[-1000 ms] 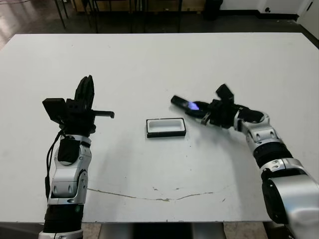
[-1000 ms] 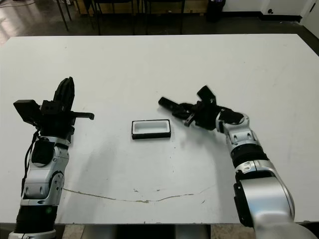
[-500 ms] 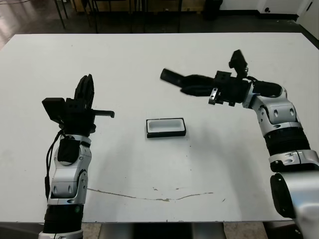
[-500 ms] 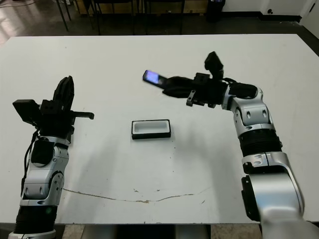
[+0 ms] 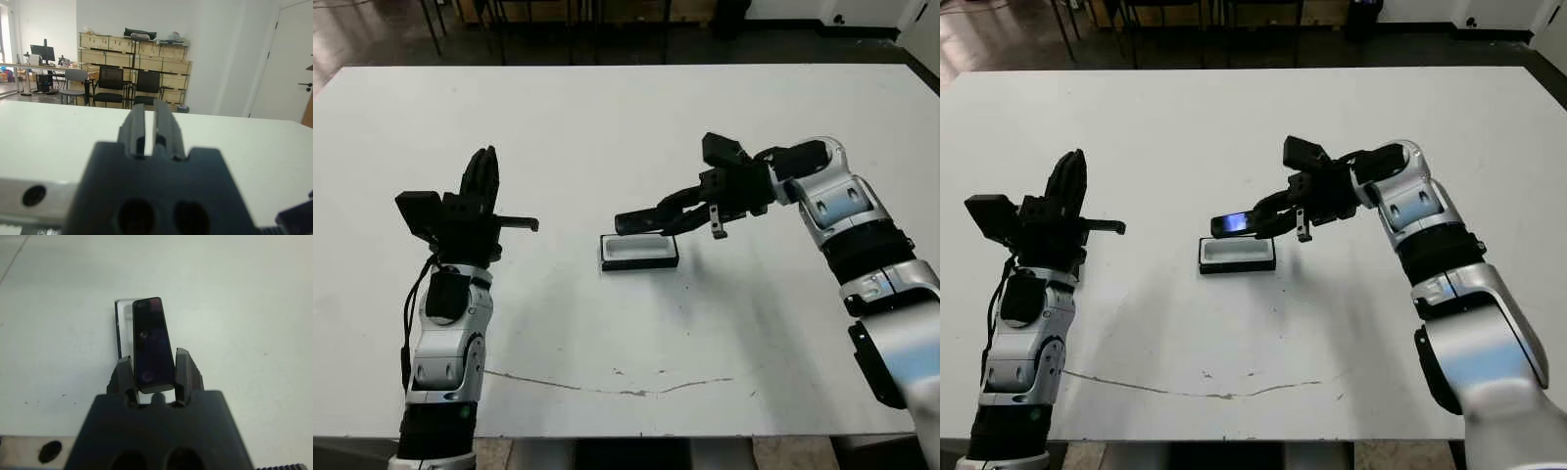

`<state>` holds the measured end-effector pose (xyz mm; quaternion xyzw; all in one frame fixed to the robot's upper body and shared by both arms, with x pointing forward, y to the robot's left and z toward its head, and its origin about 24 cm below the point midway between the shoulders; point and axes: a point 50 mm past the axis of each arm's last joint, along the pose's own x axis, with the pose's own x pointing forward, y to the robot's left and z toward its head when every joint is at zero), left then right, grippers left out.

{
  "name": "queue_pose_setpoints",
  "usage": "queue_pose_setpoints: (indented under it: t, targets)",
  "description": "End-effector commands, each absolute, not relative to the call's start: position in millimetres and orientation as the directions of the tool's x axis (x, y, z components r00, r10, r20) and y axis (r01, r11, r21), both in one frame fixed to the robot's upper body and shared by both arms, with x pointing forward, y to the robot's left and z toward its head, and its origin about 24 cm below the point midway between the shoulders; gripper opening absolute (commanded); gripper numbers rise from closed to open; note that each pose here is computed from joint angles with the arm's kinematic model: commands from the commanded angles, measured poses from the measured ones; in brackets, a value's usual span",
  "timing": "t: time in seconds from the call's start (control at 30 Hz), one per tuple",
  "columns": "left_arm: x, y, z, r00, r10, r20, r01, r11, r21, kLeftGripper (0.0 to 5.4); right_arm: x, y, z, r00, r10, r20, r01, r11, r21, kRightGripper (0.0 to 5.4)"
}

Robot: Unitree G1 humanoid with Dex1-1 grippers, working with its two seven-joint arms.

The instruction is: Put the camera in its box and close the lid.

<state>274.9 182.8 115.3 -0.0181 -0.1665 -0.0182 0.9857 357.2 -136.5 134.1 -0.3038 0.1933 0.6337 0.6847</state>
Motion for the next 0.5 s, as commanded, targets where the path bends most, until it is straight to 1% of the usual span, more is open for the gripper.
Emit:
queue_pose_setpoints:
  t: [0.03, 0.3, 0.5]
  targets:
    - [272.9, 185.7, 107.8, 0.957, -0.031, 0.290, 0.038, 0.999, -0.018, 0.00, 357.9, -131.5, 134.5, 0.099, 0.740, -0.665, -0.984, -0.026, -0.175, 0.08]
    - [272.7, 185.3, 107.2, 0.957, -0.028, 0.288, 0.034, 0.999, -0.018, 0.00, 358.4, -135.3, 127.4, 0.087, 0.717, -0.691, -0.987, -0.033, -0.158, 0.08]
    - [272.2, 184.6, 107.0, 0.957, -0.026, 0.288, 0.031, 0.999, -0.013, 0.00, 356.9, -133.5, 121.5, 0.044, 0.698, -0.715, -0.987, -0.079, -0.138, 0.08]
